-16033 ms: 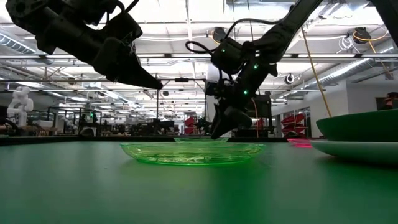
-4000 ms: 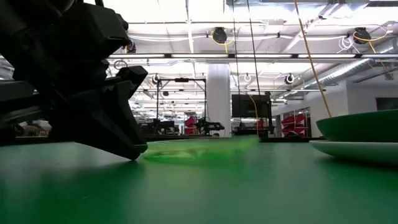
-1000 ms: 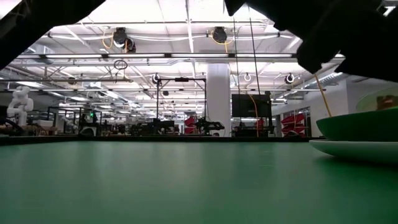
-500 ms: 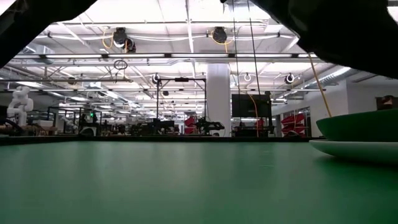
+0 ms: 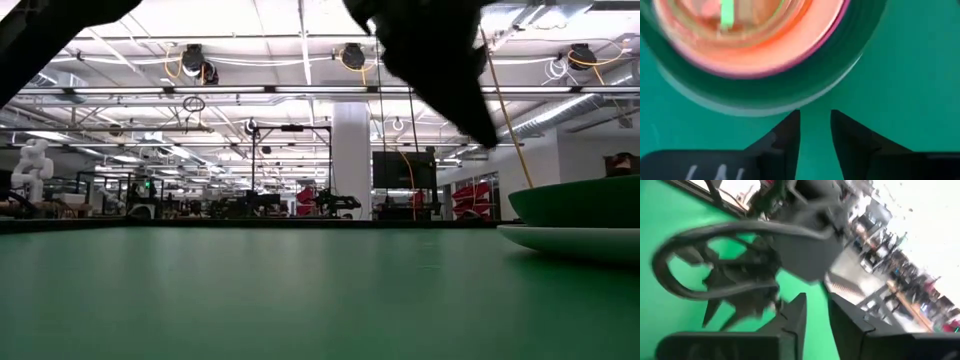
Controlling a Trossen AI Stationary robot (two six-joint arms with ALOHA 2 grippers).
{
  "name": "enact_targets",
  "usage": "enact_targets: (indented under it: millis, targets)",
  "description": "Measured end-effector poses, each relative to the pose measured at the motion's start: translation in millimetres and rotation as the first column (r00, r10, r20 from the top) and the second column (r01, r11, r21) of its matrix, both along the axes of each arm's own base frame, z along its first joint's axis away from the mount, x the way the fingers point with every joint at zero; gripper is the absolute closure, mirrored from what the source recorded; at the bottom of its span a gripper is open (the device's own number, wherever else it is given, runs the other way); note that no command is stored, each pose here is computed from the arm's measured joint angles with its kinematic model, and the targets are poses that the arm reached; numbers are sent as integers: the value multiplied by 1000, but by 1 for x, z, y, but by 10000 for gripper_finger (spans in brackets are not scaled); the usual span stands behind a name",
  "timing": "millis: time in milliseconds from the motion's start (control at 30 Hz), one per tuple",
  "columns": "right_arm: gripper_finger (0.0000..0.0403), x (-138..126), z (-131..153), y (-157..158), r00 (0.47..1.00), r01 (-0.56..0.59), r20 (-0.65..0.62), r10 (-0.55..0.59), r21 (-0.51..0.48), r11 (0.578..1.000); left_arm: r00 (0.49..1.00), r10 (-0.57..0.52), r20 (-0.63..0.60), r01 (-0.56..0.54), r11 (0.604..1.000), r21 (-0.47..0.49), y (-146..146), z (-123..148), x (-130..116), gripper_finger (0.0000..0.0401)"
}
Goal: Stack plastic plates
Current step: Return to Home Position
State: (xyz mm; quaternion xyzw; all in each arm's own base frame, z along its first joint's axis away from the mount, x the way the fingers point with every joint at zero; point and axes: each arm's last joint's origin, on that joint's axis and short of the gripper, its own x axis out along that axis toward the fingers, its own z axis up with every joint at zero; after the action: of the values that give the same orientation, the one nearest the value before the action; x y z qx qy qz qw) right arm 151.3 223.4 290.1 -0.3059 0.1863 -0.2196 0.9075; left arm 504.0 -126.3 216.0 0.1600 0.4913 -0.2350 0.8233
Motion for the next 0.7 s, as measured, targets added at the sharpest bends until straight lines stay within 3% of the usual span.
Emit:
enact_targets:
  millis: [167, 367, 500, 700]
  targets:
    - [367, -18, -13, -31, 992, 112, -84, -97, 199, 974, 988, 75, -134, -73, 997, 20, 21, -9, -6, 318]
    - [400, -25, -50, -42, 970, 211, -210, -125, 468, 858, 966, 181, -187, -166, 982, 91, 51, -11, -7, 333]
    - [397, -19, -81, -39, 956, 214, -290, -52, 559, 801, 937, 321, -138, -300, 941, 155, 80, -2, -6, 334]
    - [401, -13, -113, -40, 938, 179, -341, 63, 632, 754, 899, 438, 13, -433, 882, 187, 102, 45, -15, 334]
